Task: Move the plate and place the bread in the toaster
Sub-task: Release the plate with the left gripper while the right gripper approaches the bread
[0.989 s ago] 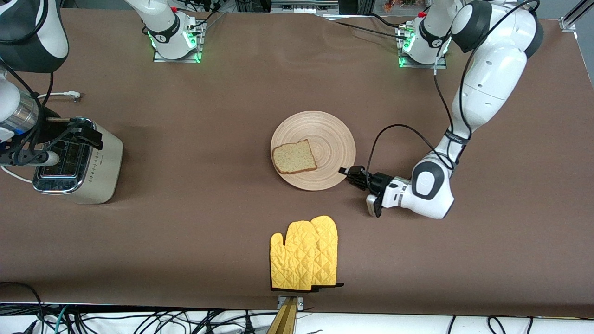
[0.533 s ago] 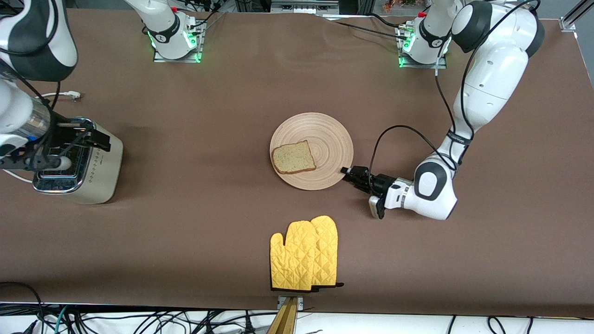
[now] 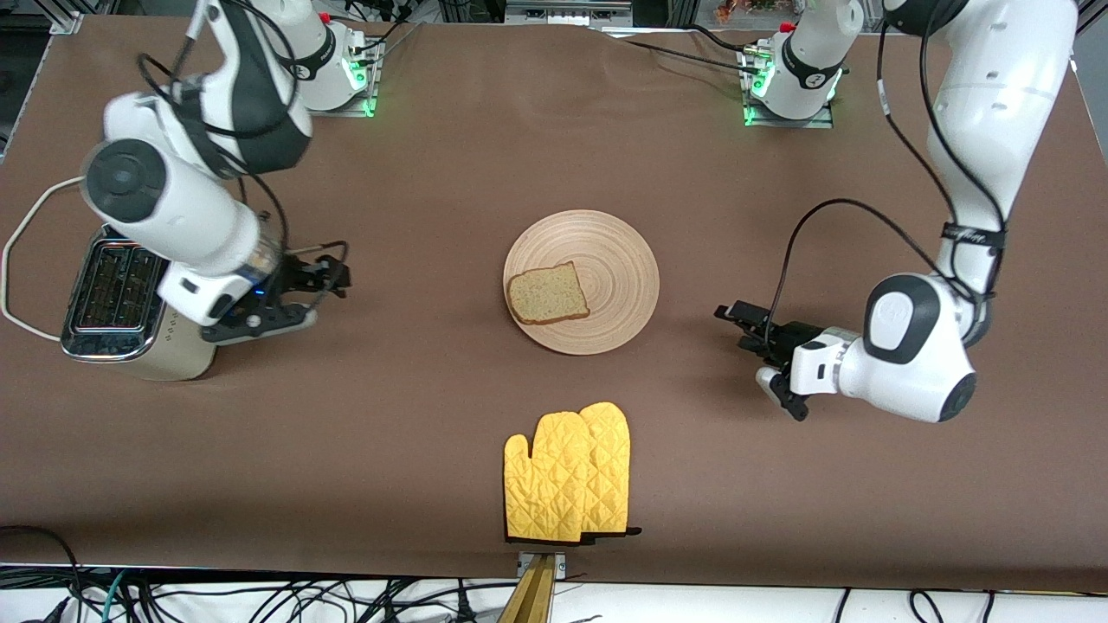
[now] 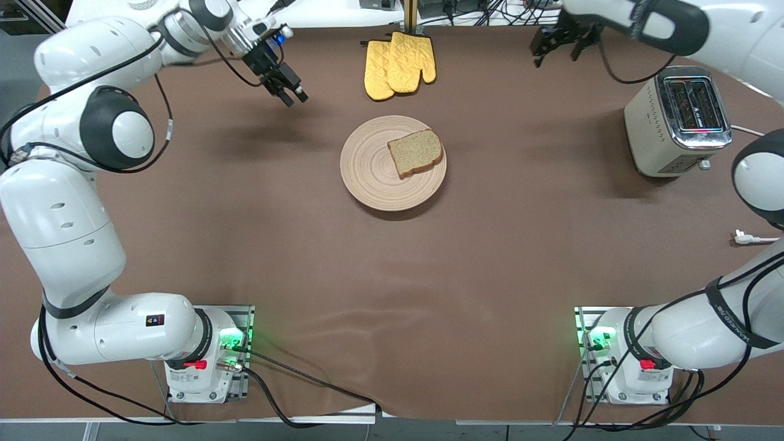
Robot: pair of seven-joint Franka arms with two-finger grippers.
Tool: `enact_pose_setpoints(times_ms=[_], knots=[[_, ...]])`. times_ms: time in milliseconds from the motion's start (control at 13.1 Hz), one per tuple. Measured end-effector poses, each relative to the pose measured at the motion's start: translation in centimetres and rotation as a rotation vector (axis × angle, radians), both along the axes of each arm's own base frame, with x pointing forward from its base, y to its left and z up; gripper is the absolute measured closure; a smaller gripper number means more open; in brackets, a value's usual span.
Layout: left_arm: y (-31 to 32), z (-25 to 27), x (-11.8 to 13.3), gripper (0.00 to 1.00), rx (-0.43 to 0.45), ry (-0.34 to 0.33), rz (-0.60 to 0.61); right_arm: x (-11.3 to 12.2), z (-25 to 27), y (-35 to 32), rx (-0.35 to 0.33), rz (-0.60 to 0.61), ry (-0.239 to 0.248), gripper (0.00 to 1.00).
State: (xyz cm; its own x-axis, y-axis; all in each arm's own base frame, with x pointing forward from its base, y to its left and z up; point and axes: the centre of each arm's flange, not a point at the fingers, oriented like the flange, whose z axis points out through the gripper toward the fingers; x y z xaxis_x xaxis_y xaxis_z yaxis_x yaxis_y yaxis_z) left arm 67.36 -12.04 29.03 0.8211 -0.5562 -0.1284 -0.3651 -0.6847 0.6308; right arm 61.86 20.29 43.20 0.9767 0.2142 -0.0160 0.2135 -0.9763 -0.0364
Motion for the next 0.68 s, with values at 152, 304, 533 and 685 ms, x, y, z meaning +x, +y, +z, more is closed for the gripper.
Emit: enact_pose_setpoints(times_ms=[152,304,533,685], knots=[[0.2,4.5,-0.4,0.0,0.183,-0.05,-0.031,0.3,-2.6,2.6,0.043,-0.014,0.003,0.0],[-0.2,9.9,-1.2,0.0,0.398,-0.132,-0.053,0.1,-5.3,5.2,0.068,-0.033,0.011,0.0],[-2.8,21.4,-4.0,0.0,0.593,-0.275,0.133,-0.2,-8.6,9.2,0.086,-0.005,-0.018,0.0],[-2.1,28.4,-6.9,0.0,0.653,-0.345,0.276,-0.7,-10.6,11.2,0.091,0.019,-0.028,0.0]])
